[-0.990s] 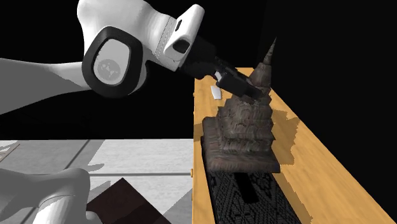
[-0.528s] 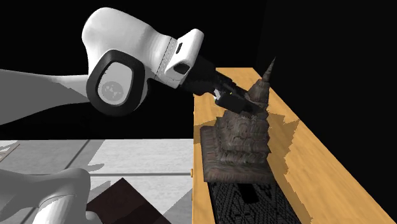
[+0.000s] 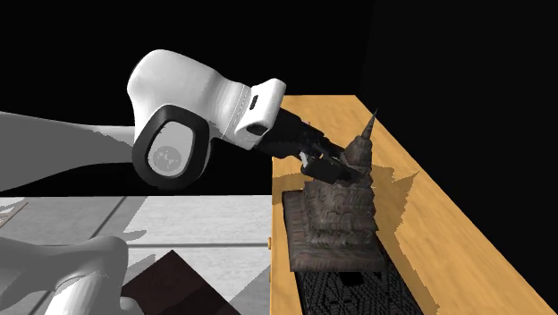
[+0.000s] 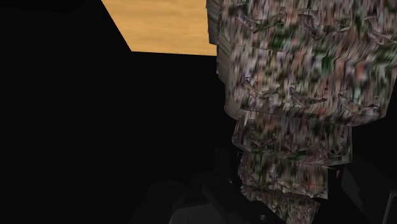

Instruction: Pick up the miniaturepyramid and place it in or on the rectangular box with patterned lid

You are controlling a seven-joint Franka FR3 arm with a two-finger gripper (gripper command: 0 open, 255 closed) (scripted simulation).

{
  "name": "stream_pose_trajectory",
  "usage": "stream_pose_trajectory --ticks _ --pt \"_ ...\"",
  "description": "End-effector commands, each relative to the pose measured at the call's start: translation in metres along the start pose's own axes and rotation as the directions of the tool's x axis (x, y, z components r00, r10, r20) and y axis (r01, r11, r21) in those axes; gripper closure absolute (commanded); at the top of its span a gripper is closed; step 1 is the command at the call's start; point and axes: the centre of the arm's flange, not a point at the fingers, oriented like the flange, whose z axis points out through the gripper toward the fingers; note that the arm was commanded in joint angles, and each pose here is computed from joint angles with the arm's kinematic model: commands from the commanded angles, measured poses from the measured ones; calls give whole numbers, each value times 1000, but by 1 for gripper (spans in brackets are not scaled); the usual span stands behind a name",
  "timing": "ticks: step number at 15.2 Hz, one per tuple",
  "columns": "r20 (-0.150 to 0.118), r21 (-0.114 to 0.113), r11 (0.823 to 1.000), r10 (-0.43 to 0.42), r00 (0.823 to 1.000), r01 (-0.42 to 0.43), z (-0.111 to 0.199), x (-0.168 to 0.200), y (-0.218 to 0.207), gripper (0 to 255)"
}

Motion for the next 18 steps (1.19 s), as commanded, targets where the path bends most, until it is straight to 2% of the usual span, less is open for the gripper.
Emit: stream_pose_trajectory --ticks 1,3,11,12,17,18 --pt "-6 1 1000 1 1000 -1 3 -8 0 255" --pt "-6 1 1000 1 1000 -1 8 -18 0 255" --pt "-6 1 1000 1 1000 -1 8 -18 0 255" --pt "-6 1 1000 1 1000 -1 9 -18 -1 0" --pt "-6 1 1000 1 1000 -1 8 -18 0 0" --pt "-6 1 1000 1 1000 -1 -5 -18 0 0"
